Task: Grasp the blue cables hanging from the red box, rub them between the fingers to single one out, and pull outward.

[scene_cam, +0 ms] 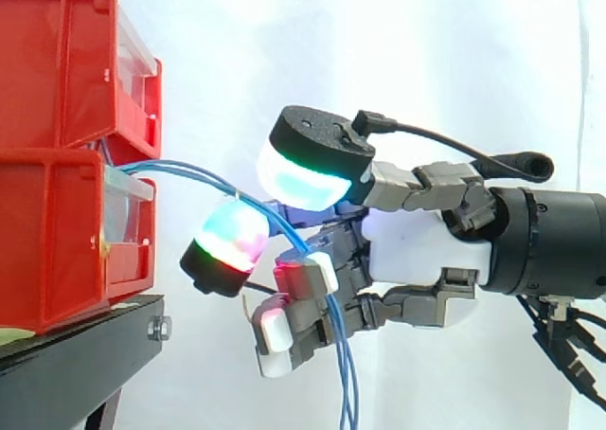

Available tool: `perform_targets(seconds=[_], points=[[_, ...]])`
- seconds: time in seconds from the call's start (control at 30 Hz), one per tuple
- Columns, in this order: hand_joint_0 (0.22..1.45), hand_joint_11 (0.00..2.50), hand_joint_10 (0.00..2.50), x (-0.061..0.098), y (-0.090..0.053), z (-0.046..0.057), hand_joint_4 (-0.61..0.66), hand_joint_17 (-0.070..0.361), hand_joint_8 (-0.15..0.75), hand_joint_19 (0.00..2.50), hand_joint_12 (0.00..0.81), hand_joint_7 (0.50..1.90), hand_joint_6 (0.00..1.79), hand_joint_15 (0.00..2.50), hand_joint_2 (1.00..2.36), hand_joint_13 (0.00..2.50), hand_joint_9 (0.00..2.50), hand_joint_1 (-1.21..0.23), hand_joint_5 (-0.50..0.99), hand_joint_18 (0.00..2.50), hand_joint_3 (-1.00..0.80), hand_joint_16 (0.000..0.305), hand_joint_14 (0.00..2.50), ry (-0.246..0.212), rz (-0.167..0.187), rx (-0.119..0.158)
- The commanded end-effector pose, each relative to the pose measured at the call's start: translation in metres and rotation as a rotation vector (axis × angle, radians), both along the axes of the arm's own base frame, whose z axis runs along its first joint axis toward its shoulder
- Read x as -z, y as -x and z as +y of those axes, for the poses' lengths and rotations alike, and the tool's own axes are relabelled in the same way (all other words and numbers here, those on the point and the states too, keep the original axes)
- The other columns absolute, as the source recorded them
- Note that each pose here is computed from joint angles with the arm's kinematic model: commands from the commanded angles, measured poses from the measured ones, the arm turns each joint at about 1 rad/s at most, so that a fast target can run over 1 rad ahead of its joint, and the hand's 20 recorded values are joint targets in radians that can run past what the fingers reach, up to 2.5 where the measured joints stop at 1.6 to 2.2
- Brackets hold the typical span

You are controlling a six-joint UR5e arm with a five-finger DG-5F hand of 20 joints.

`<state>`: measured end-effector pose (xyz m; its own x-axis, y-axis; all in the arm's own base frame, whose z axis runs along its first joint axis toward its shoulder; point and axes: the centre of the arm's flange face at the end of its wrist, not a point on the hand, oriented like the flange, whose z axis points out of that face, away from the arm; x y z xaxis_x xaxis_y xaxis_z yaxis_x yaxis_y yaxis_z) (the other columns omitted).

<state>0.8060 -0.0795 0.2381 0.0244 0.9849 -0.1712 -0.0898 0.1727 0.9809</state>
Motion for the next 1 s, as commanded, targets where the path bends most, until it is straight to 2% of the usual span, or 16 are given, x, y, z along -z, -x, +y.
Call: perform_targets(seconds=[0.0,0.17,0.3,0.4,0.47,0.6,0.7,0.8,0.97], points=[[0.59,0.98,0.02,0.000,0.001,-0.002,0.17,0.110,0.304,0.57,0.372,1.02,0.71,0.62,1.01,1.00,1.20,-0.68,-0.11,0.71,-0.40,0.049,0.02,-0.012,0.004,0.000],[0.59,1.00,0.02,-0.001,0.001,0.000,0.13,0.111,0.306,0.57,0.379,0.98,0.83,0.62,1.02,1.00,1.19,-0.68,-0.14,0.73,-0.25,0.049,0.02,-0.016,0.021,-0.008],[0.59,0.99,0.02,-0.007,0.001,-0.001,0.15,0.123,0.330,0.54,0.402,0.92,0.88,0.60,1.02,1.02,1.20,-0.73,-0.15,0.78,-0.17,0.055,0.02,-0.016,0.036,-0.008],[0.60,1.01,0.02,-0.009,0.001,-0.001,0.11,0.121,0.324,0.55,0.397,0.97,0.89,0.60,1.02,1.01,1.19,-0.75,-0.15,0.78,-0.13,0.054,0.02,-0.017,0.045,-0.011],[0.61,1.03,0.02,-0.011,0.001,-0.002,0.08,0.117,0.312,0.55,0.388,0.93,0.91,0.61,1.02,0.99,1.15,-0.79,-0.16,0.76,-0.12,0.052,0.02,-0.019,0.059,-0.014],[0.65,1.05,0.02,-0.017,0.001,-0.004,0.05,0.114,0.301,0.55,0.376,0.92,0.92,0.61,1.02,0.96,1.10,-0.87,-0.18,0.75,-0.18,0.050,0.02,-0.020,0.079,-0.014],[0.66,1.03,0.02,-0.022,0.001,-0.005,0.07,0.114,0.298,0.54,0.376,0.90,0.92,0.61,1.02,0.96,1.09,-0.87,-0.18,0.74,-0.24,0.051,0.02,-0.020,0.087,-0.013],[0.66,1.02,0.02,-0.023,0.001,-0.005,0.13,0.113,0.301,0.55,0.371,0.89,0.91,0.61,1.01,0.96,1.10,-0.88,-0.17,0.74,-0.39,0.050,0.02,-0.020,0.090,-0.013],[0.58,1.00,0.02,-0.027,0.000,-0.005,0.14,0.114,0.308,0.57,0.379,0.91,0.89,0.60,1.00,0.98,1.17,-0.77,-0.16,0.74,-0.50,0.050,0.02,-0.029,0.091,-0.013]])
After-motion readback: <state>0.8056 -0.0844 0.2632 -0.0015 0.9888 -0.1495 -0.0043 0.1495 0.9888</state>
